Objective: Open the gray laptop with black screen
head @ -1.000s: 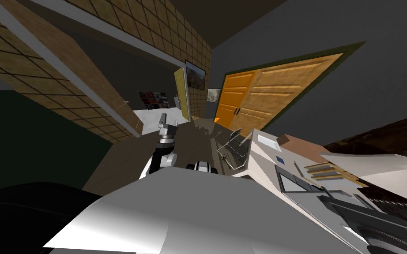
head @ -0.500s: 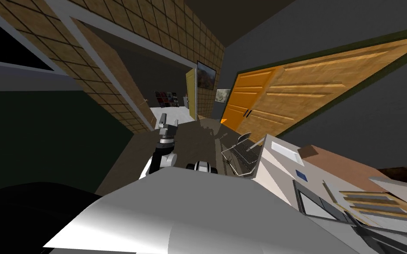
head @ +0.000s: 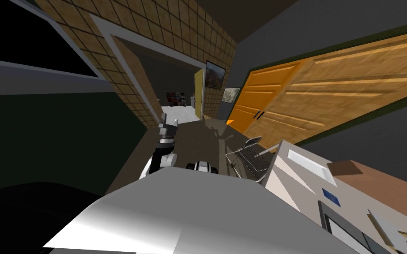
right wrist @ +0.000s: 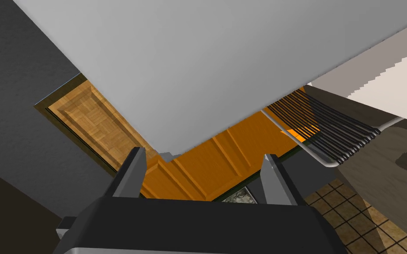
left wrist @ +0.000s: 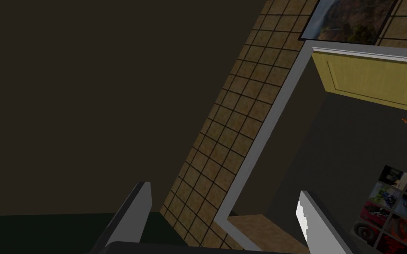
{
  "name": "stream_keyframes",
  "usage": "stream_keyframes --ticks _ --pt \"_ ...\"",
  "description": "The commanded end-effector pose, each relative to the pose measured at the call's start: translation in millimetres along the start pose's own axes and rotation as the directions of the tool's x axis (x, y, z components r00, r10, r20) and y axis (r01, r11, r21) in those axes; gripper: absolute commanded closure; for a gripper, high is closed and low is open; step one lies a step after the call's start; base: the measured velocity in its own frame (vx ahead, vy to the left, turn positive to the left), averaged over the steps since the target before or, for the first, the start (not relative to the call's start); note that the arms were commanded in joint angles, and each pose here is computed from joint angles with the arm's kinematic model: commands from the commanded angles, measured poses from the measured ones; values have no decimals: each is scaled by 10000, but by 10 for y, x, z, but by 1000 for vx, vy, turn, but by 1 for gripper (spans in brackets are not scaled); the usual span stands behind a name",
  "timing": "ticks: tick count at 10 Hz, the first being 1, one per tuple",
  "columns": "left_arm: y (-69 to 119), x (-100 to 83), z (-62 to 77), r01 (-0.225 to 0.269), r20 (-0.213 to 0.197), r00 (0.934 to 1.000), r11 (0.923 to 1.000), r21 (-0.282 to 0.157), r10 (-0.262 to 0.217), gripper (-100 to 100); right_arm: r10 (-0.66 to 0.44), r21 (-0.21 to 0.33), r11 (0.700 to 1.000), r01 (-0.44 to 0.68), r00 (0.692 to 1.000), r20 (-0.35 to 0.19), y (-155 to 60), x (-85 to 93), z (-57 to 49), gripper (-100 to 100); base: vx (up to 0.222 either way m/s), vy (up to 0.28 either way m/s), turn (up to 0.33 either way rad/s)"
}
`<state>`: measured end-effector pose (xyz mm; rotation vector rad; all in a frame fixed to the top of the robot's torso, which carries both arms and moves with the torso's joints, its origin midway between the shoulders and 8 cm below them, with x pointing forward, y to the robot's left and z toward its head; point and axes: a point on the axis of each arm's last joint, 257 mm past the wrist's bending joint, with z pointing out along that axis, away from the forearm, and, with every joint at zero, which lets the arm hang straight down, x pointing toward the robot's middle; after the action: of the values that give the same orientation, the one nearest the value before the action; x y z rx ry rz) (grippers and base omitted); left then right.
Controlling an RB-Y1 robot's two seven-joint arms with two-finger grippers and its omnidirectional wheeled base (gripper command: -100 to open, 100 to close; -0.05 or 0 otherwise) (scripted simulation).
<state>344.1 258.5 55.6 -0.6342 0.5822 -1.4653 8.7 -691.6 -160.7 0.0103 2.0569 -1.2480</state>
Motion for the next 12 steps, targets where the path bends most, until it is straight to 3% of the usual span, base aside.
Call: stream_keyframes --ticks 1,3,4,5,6,7,8,9,10,11,12 --pt "0 0 0 -1 0 10000 10000 -1 1 0 488 264 9986 -461 9920 -1164 -253 530 -188 100 -60 45 421" --pt "0 0 0 -2 0 10000 10000 -1 2 0 523 310 9984 -480 9860 -1581 -339 696 -304 100 -32 18 268" --pt "0 -1 -1 -4 0 10000 10000 -2 4 0 724 656 9960 -602 9763 -2039 -574 882 -399 100 -24 41 325" --pt "0 0 0 -1 0 10000 10000 -1 1 0 737 724 9957 -581 9690 -2357 -652 1006 -498 100 -29 38 390" --pt "0 -1 0 -2 0 10000 10000 -2 2 0 684 717 9960 -524 9679 -2419 -668 1023 -522 100 -13 11 96" --pt "0 -1 -1 -4 1 10000 10000 -2 4 0 854 1098 9924 -558 9540 -2875 -940 1185 -664 100 -29 39 337" --pt "0 0 0 -1 0 10000 10000 -1 1 0 898 1204 9912 -543 9454 -3134 -1012 1292 -749 100 -25 60 421" --pt "1 -1 0 -3 0 10000 10000 -2 3 0 1071 1648 9850 -510 9296 -3526 -1288 1442 -885 100 -33 62 425" --pt "0 -1 0 -2 0 10000 10000 -2 2 0 1125 1748 9834 -488 9195 -3765 -1378 1515 -999 100 -38 43 395" --pt "0 -1 0 -3 0 10000 10000 -2 3 0 1038 1644 9853 -462 9266 -3614 -1333 1434 -949 100 -19 8 70" --pt "0 -2 -1 -6 1 10000 10000 -3 6 0 1060 1390 9887 -562 9177 -3829 -1297 1490 -1019 100 16 -53 -2"
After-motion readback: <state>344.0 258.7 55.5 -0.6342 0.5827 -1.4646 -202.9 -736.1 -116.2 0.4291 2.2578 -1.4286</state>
